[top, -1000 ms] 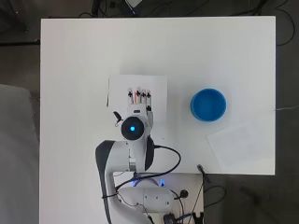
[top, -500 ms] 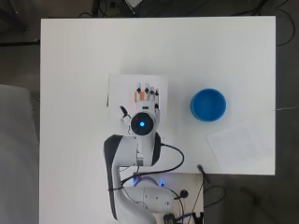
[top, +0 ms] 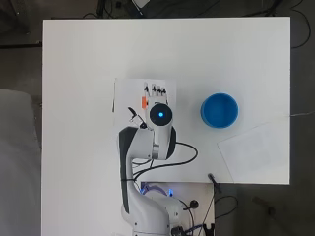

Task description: Teleoperate dual arm-hand system to pick and place objects

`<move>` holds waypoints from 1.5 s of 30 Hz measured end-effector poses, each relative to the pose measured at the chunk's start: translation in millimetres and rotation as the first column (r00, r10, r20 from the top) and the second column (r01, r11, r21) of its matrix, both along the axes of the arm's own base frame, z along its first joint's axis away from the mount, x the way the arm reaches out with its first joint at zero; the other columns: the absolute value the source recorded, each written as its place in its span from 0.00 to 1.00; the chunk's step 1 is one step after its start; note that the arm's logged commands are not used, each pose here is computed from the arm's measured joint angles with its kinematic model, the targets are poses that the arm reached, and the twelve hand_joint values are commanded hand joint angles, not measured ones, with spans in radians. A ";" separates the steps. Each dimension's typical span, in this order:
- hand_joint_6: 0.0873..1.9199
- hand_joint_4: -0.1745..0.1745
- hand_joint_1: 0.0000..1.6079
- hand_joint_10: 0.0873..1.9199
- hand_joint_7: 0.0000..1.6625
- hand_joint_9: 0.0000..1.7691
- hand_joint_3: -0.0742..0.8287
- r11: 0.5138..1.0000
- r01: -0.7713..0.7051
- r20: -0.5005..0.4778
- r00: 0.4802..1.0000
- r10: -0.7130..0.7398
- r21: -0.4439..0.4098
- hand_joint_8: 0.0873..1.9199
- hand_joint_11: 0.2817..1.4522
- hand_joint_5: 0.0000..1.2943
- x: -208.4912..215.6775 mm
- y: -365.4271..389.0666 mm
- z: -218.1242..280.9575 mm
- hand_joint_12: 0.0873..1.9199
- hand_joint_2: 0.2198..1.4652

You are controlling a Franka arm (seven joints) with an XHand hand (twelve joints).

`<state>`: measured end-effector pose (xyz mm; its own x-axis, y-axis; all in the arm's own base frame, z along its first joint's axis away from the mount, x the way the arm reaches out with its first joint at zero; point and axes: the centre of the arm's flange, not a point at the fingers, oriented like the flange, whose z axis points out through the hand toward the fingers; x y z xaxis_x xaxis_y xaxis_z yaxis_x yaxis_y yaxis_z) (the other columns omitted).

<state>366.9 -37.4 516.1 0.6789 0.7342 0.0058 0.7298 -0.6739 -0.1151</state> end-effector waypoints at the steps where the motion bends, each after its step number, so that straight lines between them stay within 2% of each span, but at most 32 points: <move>1: 0.00 0.76 0.10 0.00 0.19 0.26 0.09 1.000 -0.009 -0.004 1.000 0.009 0.001 0.00 0.18 0.16 1.4 1.0 -2.6 0.00 0.57; 9: 0.00 0.74 0.10 0.00 0.20 0.24 0.09 0.999 -0.034 -0.049 0.998 0.034 0.006 0.00 0.17 0.20 12.3 8.5 -29.5 0.00 0.59; 20: 0.00 0.70 0.06 0.00 0.20 0.24 0.09 1.000 0.024 -0.088 0.996 -0.022 0.017 0.00 0.17 0.18 21.8 8.7 -65.1 0.00 0.60; 23: 0.00 0.70 0.05 0.00 0.20 0.25 0.08 0.999 0.030 -0.074 0.997 -0.028 0.015 0.00 0.20 0.18 19.3 8.1 -71.6 0.00 0.60; 28: 0.00 0.75 0.07 0.00 0.25 0.29 0.08 0.999 0.035 -0.016 0.999 -0.035 0.010 0.00 0.22 0.26 16.2 5.6 -81.0 0.00 0.59; 35: 0.00 0.76 0.09 0.00 0.24 0.29 0.07 0.999 0.038 0.046 0.998 -0.038 0.014 0.00 0.23 0.25 11.1 1.9 -98.2 0.00 0.58; 45: 0.00 0.74 0.11 0.00 0.23 0.28 0.09 0.998 0.018 0.058 0.998 -0.021 0.057 0.00 0.22 0.24 6.6 -4.3 -110.0 0.00 0.61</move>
<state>373.5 -41.7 406.1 0.6901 0.7185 0.0869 0.7234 -0.6815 -0.1103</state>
